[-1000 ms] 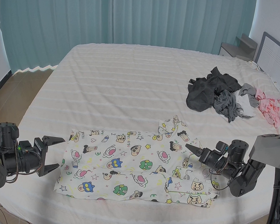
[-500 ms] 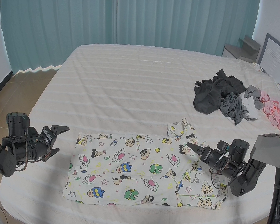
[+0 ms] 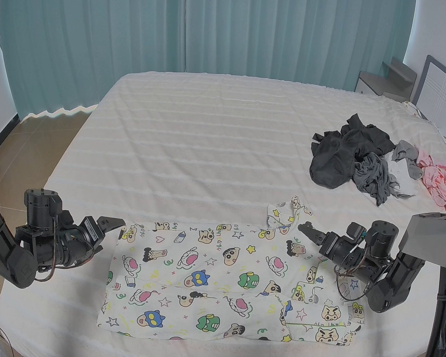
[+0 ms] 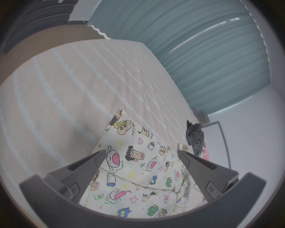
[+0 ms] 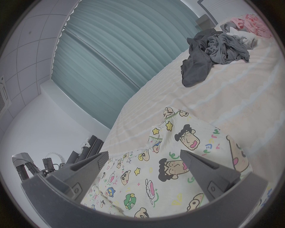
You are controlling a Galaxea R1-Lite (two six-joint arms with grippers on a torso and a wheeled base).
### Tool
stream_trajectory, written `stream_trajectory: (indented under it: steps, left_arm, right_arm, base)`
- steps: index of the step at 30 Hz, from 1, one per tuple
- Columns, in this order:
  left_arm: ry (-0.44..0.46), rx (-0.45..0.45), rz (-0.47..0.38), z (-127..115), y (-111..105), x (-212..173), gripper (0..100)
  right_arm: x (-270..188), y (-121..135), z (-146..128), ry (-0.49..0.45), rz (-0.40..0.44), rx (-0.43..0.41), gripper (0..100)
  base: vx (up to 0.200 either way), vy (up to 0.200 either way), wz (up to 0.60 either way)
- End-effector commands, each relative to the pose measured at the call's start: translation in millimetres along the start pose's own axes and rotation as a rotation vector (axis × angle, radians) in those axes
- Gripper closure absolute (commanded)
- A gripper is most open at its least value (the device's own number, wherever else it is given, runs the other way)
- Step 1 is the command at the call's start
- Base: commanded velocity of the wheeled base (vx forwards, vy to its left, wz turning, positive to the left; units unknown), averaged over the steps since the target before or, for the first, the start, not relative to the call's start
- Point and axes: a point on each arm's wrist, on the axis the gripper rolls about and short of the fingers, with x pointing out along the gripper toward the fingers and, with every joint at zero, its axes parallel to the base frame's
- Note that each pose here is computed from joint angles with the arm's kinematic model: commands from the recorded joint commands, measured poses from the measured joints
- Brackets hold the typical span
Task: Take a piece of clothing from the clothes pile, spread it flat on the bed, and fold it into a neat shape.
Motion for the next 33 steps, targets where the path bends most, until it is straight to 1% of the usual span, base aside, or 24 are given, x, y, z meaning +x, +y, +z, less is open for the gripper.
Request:
stream_trajectory:
  steps: [1, 2, 3, 5, 8, 10, 11, 14, 16, 19, 25, 29, 33]
  left_arm:
    - [0.008, 0.125, 0.02, 1, 4, 17, 0]
    - [0.008, 0.133, 0.02, 1, 4, 18, 0]
    - [0.022, 0.21, 0.037, 2, 9, 26, 0]
    - [0.037, 0.268, 0.062, 8, 12, 36, 0]
    - [0.049, 0.348, 0.174, 18, 15, 54, 0]
    - [0.063, 0.389, 0.218, 24, 16, 64, 0]
    - [0.071, 0.403, 0.224, 27, 16, 68, 0]
    - [0.088, 0.418, 0.232, 29, 17, 79, 0]
    - [0.102, 0.438, 0.236, 30, 22, 92, 0]
    - [0.107, 0.442, 0.225, 30, 22, 100, 0]
    - [0.143, 0.45, 0.15, 22, 12, 108, 0]
    - [0.15, 0.448, 0.133, 18, 5, 113, 0]
    - [0.155, 0.446, 0.141, 14, 9, 122, 0]
  right_arm:
    - [0, -1, 0, 0.003, 0.0, 0.002, 0]
    - [0, -1, 0, 0.003, 0.0, 0.002, 0]
    - [0, 0, -1, 0.006, 0.002, 0.002, 0]
    - [0, 1, -2, 0.008, 0.004, 0.001, 0]
    - [-1, 1, -3, 0.012, 0.002, 0.003, 0]
    - [-1, 2, -3, 0.013, 0.004, 0.003, 0]
    - [-1, 2, -3, 0.013, 0.004, 0.001, 0]
    - [-1, 1, -4, 0.015, 0.003, 0.002, 0]
    - [-1, 1, -4, 0.015, 0.003, 0.002, 0]
    - [0, 2, -4, 0.017, 0.005, 0.001, 0]
    - [1, 2, -7, 0.024, 0.005, 0.002, 0]
    - [1, 2, -8, 0.027, 0.005, 0.003, 0]
    - [1, 2, -8, 0.027, 0.005, 0.003, 0]
  base:
    - [0.0, 0.0, 0.0]
    - [0.0, 0.0, 0.0]
    - [0.0, 0.0, 0.0]
    - [0.0, 0.0, 0.0]
    - [0.0, 0.0, 0.0]
    - [0.0, 0.0, 0.0]
    - [0.0, 0.0, 0.0]
    - [0.0, 0.0, 0.0]
    - [0.0, 0.0, 0.0]
    - [0.0, 0.0, 0.0]
    - [0.0, 0.0, 0.0]
    - [0.0, 0.0, 0.0]
    - [0.0, 0.0, 0.0]
